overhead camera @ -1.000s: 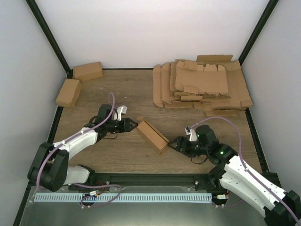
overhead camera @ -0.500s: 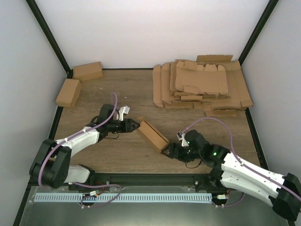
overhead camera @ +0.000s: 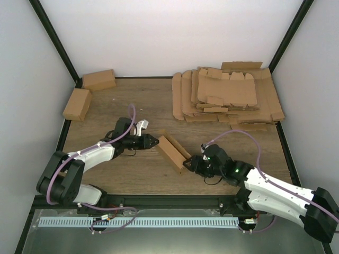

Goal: Fold the paper box

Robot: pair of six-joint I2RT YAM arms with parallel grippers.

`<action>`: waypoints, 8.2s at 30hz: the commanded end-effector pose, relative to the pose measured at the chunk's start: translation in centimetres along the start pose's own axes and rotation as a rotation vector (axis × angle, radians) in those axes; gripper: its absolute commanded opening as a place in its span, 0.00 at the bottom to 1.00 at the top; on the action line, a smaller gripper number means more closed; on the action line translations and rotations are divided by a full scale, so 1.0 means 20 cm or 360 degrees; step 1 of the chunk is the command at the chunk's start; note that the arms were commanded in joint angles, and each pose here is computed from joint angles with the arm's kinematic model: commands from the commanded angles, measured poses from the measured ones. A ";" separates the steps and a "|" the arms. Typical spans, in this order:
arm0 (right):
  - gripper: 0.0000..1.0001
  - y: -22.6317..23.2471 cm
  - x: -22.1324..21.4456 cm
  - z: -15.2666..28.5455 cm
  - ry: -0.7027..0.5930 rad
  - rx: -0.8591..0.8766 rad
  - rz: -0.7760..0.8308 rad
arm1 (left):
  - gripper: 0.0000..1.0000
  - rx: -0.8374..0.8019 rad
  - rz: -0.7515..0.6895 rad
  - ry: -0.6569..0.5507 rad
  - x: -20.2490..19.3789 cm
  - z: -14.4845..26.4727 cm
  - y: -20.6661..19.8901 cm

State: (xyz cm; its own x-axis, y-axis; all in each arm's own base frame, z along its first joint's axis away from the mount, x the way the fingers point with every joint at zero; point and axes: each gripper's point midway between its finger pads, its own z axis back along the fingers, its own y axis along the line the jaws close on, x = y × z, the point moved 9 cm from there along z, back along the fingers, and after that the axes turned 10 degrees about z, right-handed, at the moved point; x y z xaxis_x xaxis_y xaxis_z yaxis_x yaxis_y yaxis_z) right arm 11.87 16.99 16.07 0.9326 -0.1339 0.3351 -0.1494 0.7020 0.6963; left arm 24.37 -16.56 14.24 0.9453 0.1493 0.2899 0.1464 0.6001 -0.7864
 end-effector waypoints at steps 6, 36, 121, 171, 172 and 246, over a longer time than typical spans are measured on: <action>0.36 0.00 0.02 -0.03 -0.0029 -0.0080 0.0000 | 0.33 0.0029 -0.0012 0.0015 -0.03 -0.03 0.01; 1.00 0.23 0.13 0.24 0.0091 -0.0241 0.0592 | 0.41 0.0116 -0.0052 -0.0107 0.02 0.05 -0.09; 1.00 0.33 0.45 -0.09 0.0254 0.0106 0.0864 | 0.43 -0.0161 0.0340 0.0165 -0.56 0.13 -0.14; 0.99 0.26 0.29 -0.09 0.0449 -0.0221 0.1120 | 0.55 0.0228 -0.0001 -0.0126 -0.31 0.21 -0.27; 0.99 0.27 0.28 -0.10 0.0455 -0.0251 0.1130 | 0.55 0.0268 -0.0025 -0.0146 -0.28 0.24 -0.26; 0.71 0.38 0.48 -0.33 0.0706 -0.0097 0.2838 | 0.74 0.0186 -0.0527 -0.0409 -0.17 0.45 -0.27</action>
State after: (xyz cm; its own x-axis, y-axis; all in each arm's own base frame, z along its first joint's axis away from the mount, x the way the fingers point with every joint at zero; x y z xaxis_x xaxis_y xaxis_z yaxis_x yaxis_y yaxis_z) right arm 21.39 25.31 17.62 -0.2443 0.9111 0.3321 -0.9606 -0.1804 -0.2116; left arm 18.05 -12.73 21.67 0.7714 0.1537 0.6175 0.3025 0.7652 -0.5684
